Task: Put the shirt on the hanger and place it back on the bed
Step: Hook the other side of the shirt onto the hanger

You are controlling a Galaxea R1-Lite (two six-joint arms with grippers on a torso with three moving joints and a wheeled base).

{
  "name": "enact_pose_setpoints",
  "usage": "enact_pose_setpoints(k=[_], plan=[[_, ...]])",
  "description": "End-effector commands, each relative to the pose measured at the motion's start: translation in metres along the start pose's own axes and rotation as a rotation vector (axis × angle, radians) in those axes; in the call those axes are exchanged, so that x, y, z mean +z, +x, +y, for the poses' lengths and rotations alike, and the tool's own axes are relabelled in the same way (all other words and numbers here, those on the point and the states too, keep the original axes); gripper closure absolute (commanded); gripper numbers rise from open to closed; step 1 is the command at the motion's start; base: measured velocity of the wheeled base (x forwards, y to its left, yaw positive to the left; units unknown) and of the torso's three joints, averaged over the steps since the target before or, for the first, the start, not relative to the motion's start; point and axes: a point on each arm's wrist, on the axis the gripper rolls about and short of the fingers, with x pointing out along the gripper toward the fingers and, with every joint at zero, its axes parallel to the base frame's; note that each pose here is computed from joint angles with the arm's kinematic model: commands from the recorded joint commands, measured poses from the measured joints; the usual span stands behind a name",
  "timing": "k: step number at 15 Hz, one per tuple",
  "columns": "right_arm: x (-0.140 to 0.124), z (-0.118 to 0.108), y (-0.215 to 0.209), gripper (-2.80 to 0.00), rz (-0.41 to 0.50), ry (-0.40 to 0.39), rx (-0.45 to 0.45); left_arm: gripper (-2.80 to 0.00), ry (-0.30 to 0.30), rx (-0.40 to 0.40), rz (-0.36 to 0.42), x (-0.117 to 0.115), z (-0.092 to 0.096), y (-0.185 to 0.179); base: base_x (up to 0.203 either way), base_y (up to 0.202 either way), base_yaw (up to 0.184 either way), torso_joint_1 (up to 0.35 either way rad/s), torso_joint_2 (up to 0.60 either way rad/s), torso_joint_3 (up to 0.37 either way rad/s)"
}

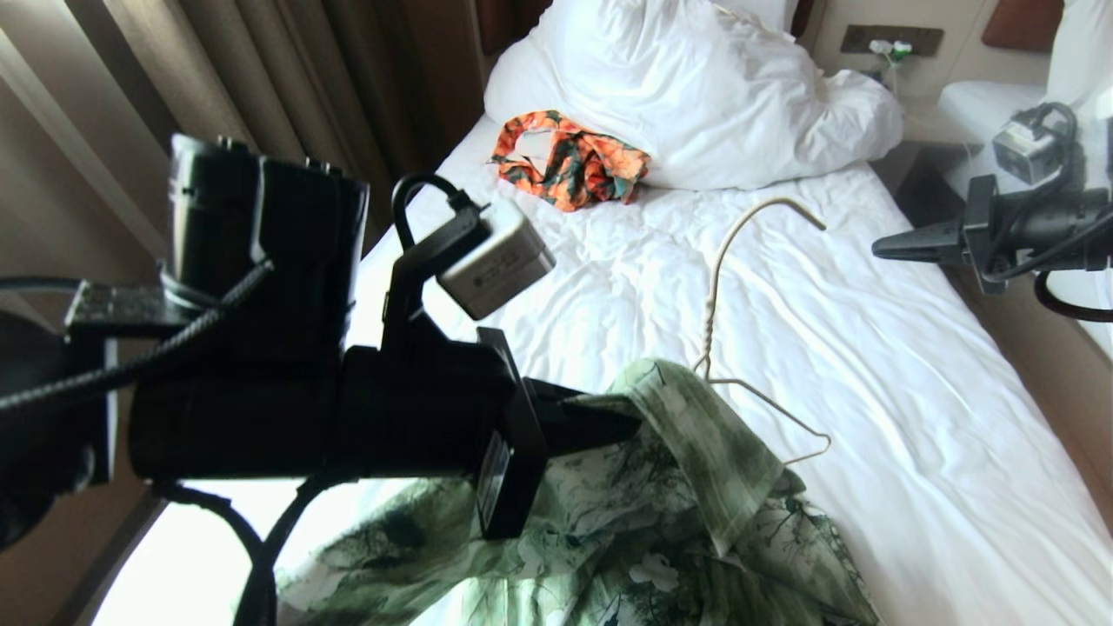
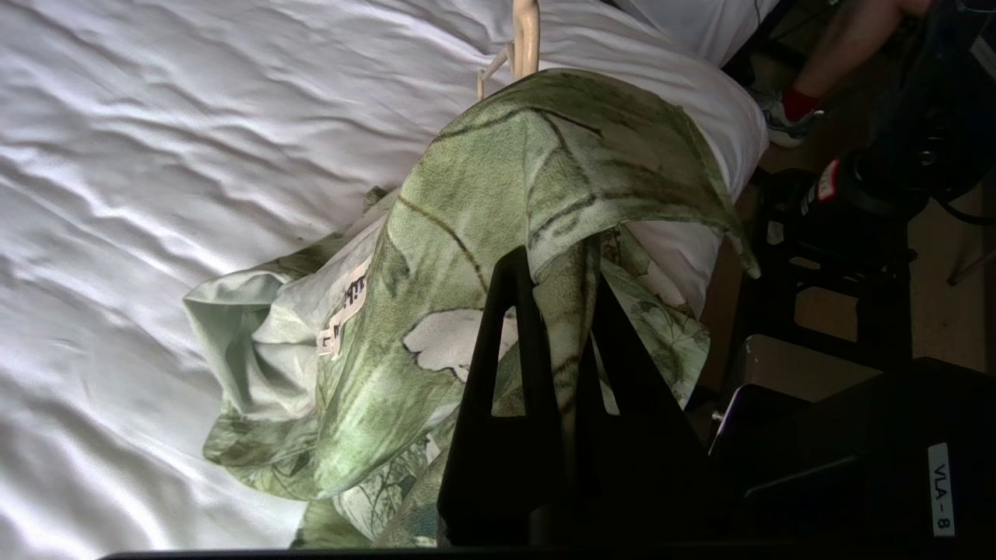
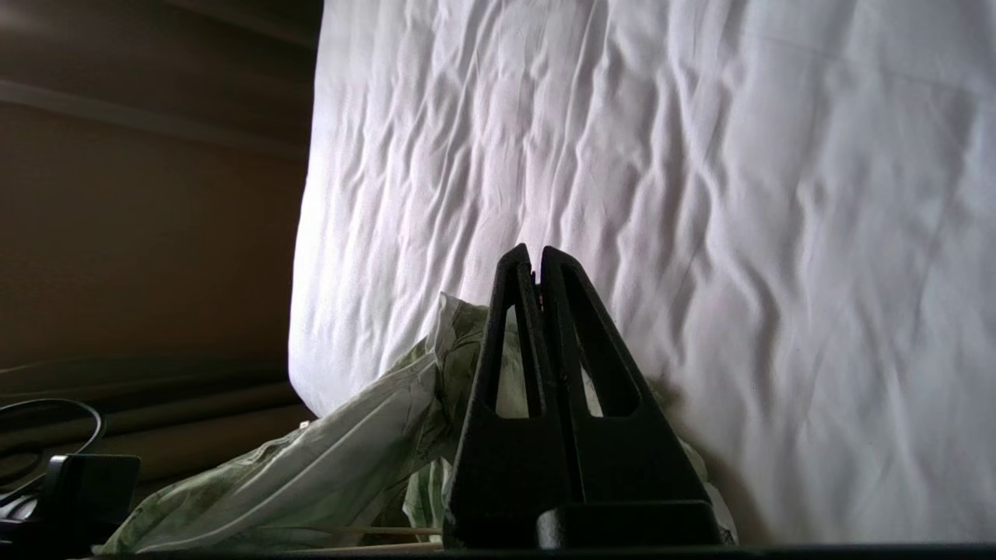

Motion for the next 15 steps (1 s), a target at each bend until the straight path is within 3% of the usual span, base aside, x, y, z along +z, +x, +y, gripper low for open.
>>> enact_pose_setpoints(k=[1, 5, 9, 10, 11, 15], plan=[[-0.014, -0.004, 0.037, 0.0, 0.095, 0.019, -0.006, 0.0, -0.018, -0.035, -0.033, -0.023, -0.019, -0.011, 0.0, 0.0, 0.0, 0.0, 0.0, 0.0], [-0.047, 0.011, 0.101, 0.0, 0.246, 0.001, -0.018, 0.0, -0.047, -0.023, -0.037, -0.042, -0.023, -0.021, 0.0, 0.0, 0.0, 0.0, 0.0, 0.0], [-0.071, 0.043, 0.158, 0.0, 0.373, -0.042, -0.031, 0.0, -0.056, -0.018, -0.028, -0.047, -0.024, -0.024, 0.0, 0.0, 0.0, 0.0, 0.0, 0.0], [-0.079, 0.055, 0.17, -0.54, 0.407, -0.059, -0.042, 0.0, -0.056, -0.018, -0.028, -0.047, -0.024, -0.024, 0.0, 0.0, 0.0, 0.0, 0.0, 0.0], [-0.09, 0.068, 0.181, -2.8, 0.439, -0.086, -0.038, 0.0, -0.056, -0.019, -0.026, -0.047, -0.024, -0.024, 0.0, 0.0, 0.0, 0.0, 0.0, 0.0], [-0.117, 0.092, 0.196, -2.8, 0.533, -0.18, -0.008, 0.0, -0.061, -0.023, -0.01, -0.052, -0.024, -0.022, 0.0, 0.0, 0.0, 0.0, 0.0, 0.0]])
